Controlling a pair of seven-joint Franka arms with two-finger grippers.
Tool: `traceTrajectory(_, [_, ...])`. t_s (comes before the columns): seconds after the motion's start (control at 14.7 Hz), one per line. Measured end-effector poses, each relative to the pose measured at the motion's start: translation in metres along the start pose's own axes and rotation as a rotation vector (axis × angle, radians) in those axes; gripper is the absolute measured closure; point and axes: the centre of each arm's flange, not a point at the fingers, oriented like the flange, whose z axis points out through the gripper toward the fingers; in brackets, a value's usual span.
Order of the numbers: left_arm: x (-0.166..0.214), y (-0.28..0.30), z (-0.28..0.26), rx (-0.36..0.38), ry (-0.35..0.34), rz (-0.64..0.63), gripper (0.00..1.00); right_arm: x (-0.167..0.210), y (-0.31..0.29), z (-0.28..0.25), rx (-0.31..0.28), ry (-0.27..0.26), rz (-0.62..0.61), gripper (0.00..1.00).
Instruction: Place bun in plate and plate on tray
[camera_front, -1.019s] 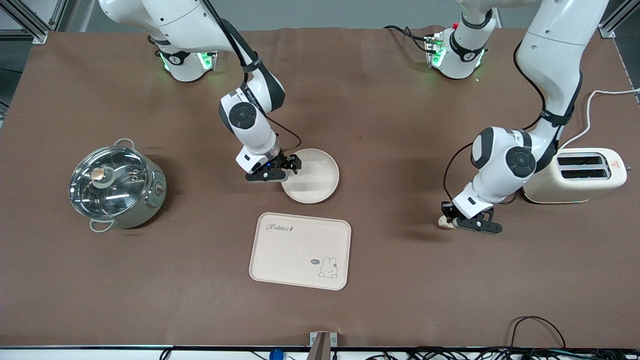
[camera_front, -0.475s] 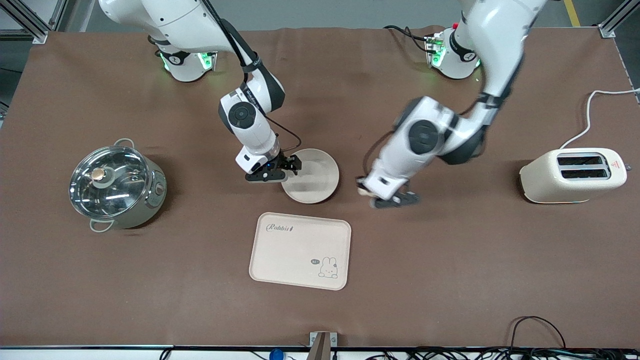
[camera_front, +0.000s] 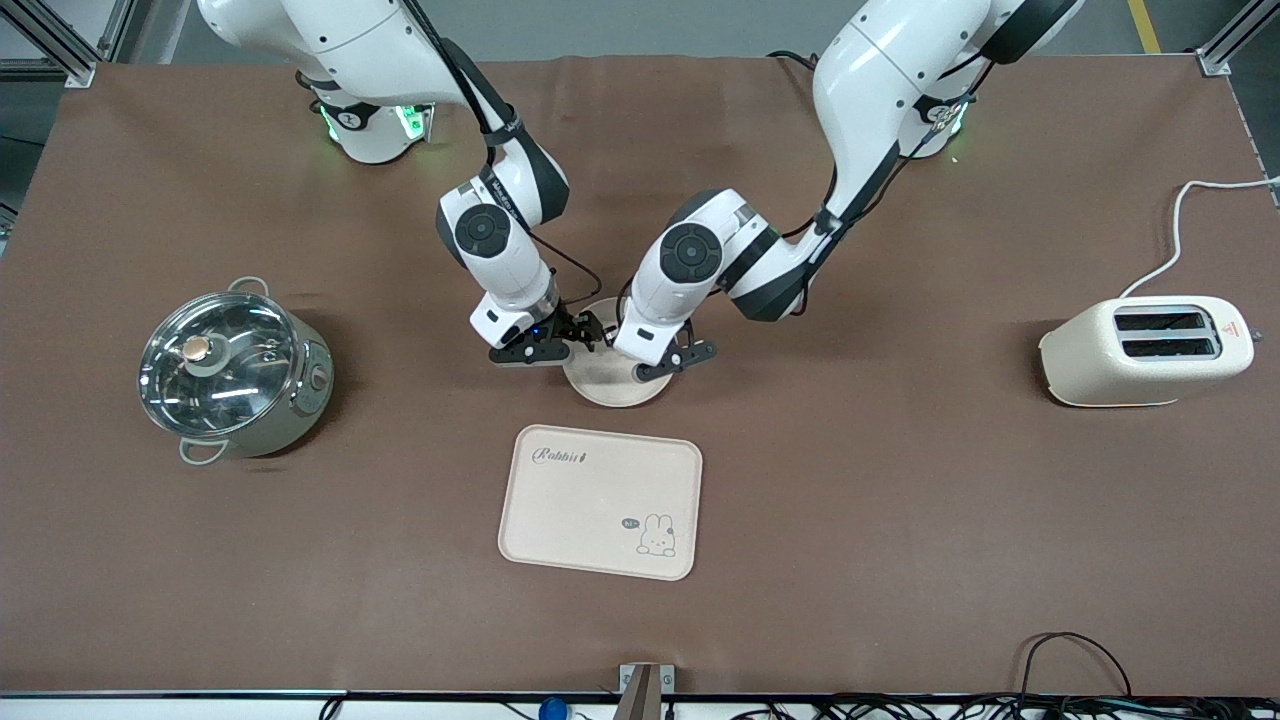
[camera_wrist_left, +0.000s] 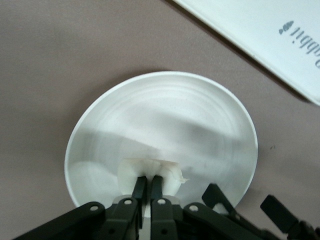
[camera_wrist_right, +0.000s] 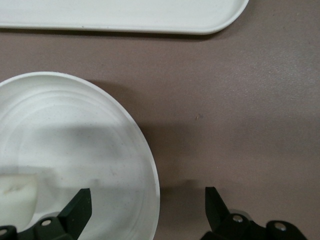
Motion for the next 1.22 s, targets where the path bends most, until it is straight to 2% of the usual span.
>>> traceTrajectory(0.07, [0.006, -0.002, 0.001, 0.000, 0.002, -0.007, 0.83, 0.000, 0.000, 0.000, 0.000, 0.000, 0.000, 0.00])
traceTrajectory(0.14, [0.011, -0.003, 0.000, 0.000, 0.007, -0.012, 0.68, 0.000, 0.000, 0.000, 0.000, 0.000, 0.000, 0.00])
traceTrajectory(0.34, [0.014, -0.002, -0.003, -0.005, 0.015, -0.011, 0.41, 0.000, 0.000, 0.000, 0.001, 0.002, 0.000, 0.00])
traceTrajectory(0.48, [0.015, -0.002, -0.005, -0.001, 0.028, 0.006, 0.22, 0.001, -0.001, -0.001, 0.008, 0.013, 0.002, 0.16])
traceTrajectory(0.61, [0.029, -0.007, -0.013, 0.043, 0.083, 0.101, 0.04, 0.001, -0.001, -0.001, 0.014, 0.022, 0.008, 0.37])
traceTrajectory(0.68, [0.044, -0.013, -0.025, 0.078, 0.107, 0.160, 0.00, 0.001, -0.001, -0.001, 0.013, 0.022, 0.009, 0.47])
traceTrajectory(0.81, [0.082, -0.033, -0.063, 0.133, 0.125, 0.266, 0.00, 0.001, -0.001, -0.001, 0.014, 0.023, 0.010, 0.69])
traceTrajectory(1.02, [0.147, -0.082, -0.141, 0.195, 0.130, 0.370, 0.00, 0.001, 0.001, 0.000, 0.012, 0.022, 0.013, 0.96])
traceTrajectory(1.22, [0.203, -0.141, -0.214, 0.224, 0.149, 0.436, 0.00, 0.001, 0.001, 0.000, 0.013, 0.024, 0.013, 0.96])
